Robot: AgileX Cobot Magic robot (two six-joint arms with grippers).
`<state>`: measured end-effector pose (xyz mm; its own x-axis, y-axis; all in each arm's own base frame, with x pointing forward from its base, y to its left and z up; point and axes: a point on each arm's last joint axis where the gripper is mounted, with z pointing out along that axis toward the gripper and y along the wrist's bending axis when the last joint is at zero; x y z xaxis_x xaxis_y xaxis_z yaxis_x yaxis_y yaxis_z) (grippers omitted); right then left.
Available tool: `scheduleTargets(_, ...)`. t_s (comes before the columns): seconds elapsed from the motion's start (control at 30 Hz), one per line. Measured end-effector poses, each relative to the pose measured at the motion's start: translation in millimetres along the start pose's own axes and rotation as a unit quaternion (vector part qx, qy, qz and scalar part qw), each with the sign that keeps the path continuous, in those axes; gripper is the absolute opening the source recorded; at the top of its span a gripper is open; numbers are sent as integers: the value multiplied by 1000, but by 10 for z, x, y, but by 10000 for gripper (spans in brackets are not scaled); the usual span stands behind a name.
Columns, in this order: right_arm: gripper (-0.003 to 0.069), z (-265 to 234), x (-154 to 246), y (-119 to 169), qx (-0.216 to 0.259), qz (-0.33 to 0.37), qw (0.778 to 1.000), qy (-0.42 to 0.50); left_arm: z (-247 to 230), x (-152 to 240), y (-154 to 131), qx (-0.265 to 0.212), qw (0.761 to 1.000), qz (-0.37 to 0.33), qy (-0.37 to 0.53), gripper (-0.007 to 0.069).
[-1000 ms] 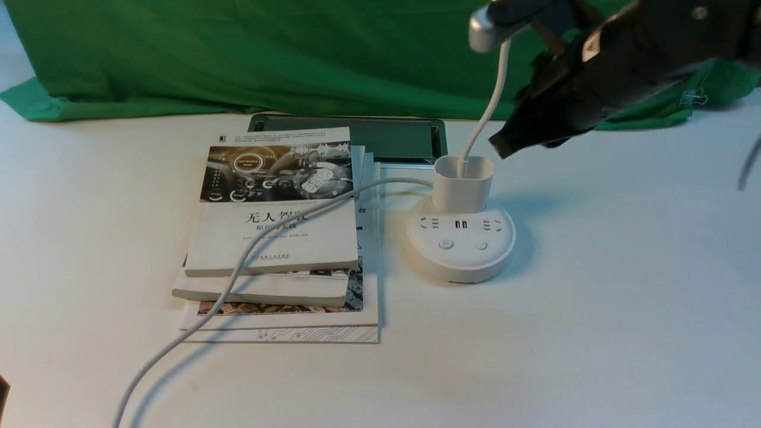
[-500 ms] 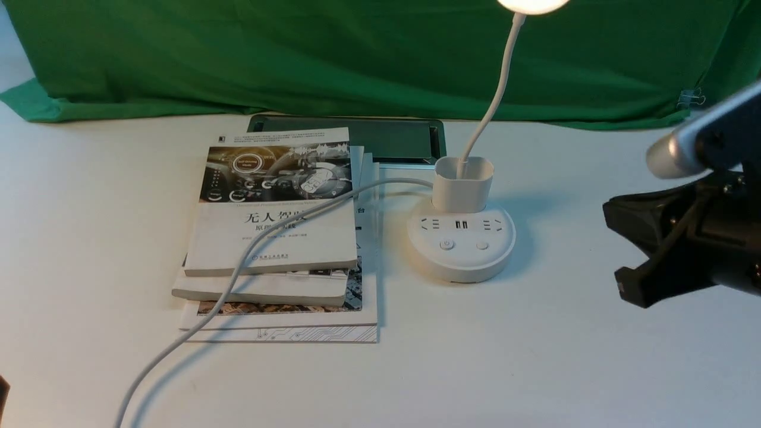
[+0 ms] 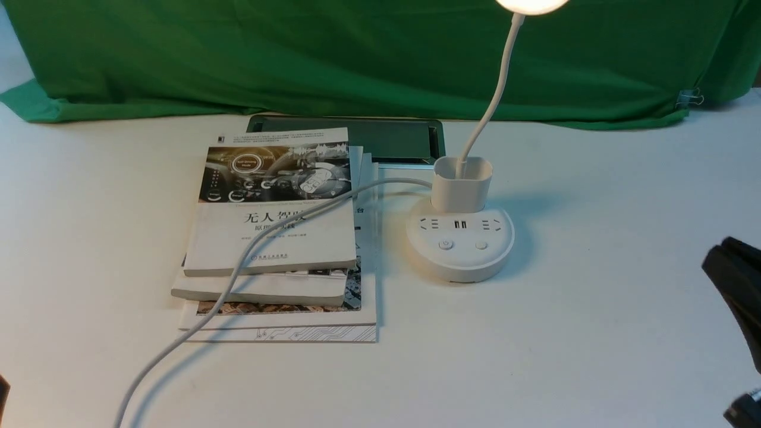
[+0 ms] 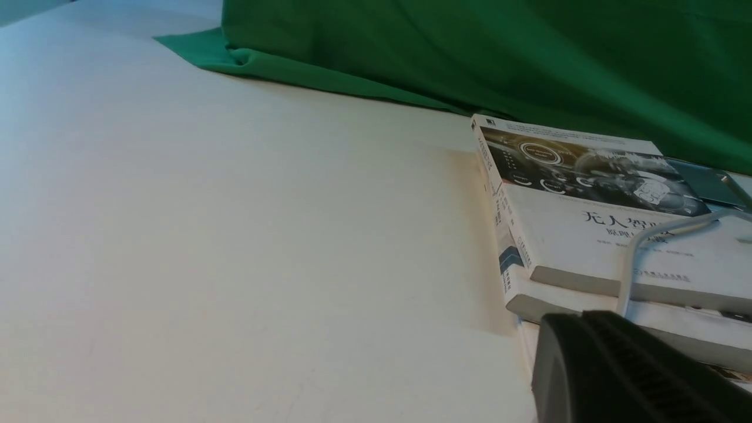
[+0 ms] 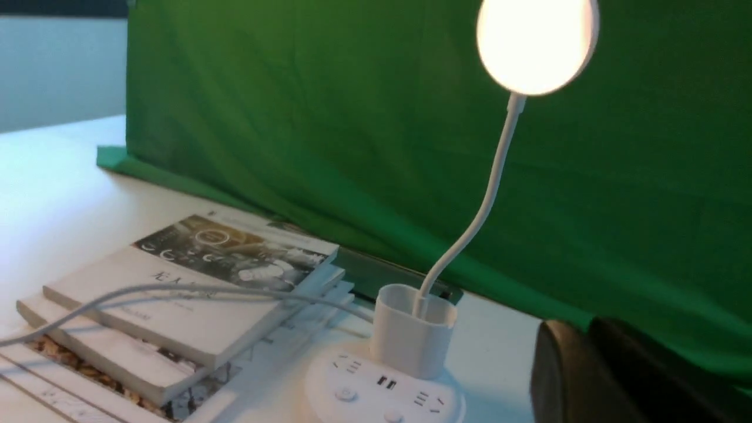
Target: Turn on the desk lamp on the white desktop with your hand.
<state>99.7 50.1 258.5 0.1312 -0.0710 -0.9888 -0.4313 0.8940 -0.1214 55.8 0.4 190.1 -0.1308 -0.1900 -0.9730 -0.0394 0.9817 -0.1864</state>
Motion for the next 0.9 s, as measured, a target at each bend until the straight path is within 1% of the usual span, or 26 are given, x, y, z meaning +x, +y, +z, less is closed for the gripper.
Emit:
scheduleTargets(0.1, 113, -149, 134, 3, 8, 9, 1000, -20, 0, 0, 0, 0, 1000, 0, 0, 21)
scheduleTargets(0.17, 123, -306, 283, 8, 13, 27, 999, -32, 0, 0, 0, 0, 1000, 1, 0, 21)
scheduleTargets(0.27, 129, -405, 292, -13, 27, 48, 998, -43, 0, 0, 0, 0, 1000, 1, 0, 21)
scheduleTargets(0.3, 132, -463, 321, -30, 43, 56, 997, -32, 0, 0, 0, 0, 1000, 1, 0, 21)
scheduleTargets(0.37, 137, -503, 339, -45, 59, 55, 996, -29, 0, 0, 0, 0, 1000, 1, 0, 21)
scheduleTargets(0.43, 143, -580, 405, -76, 102, 56, 993, -8, 0, 0, 0, 0, 1000, 1, 0, 21)
scheduleTargets(0.6, 155, -628, 532, -144, 176, 79, 980, 53, 0, 1, 1, -1, 1000, 3, 1, 21)
scheduleTargets(0.67, 161, -637, 571, -153, 188, 87, 976, 72, 0, 0, 1, -1, 1000, 3, 0, 21)
scheduleTargets(0.8, 171, -651, 636, -148, 191, 95, 971, 108, 0, 0, 1, -1, 1000, 3, 0, 21)
scheduleTargets(0.9, 180, -654, 649, -147, 192, 96, 970, 115, 0, 0, 1, -1, 1000, 3, 0, 21)
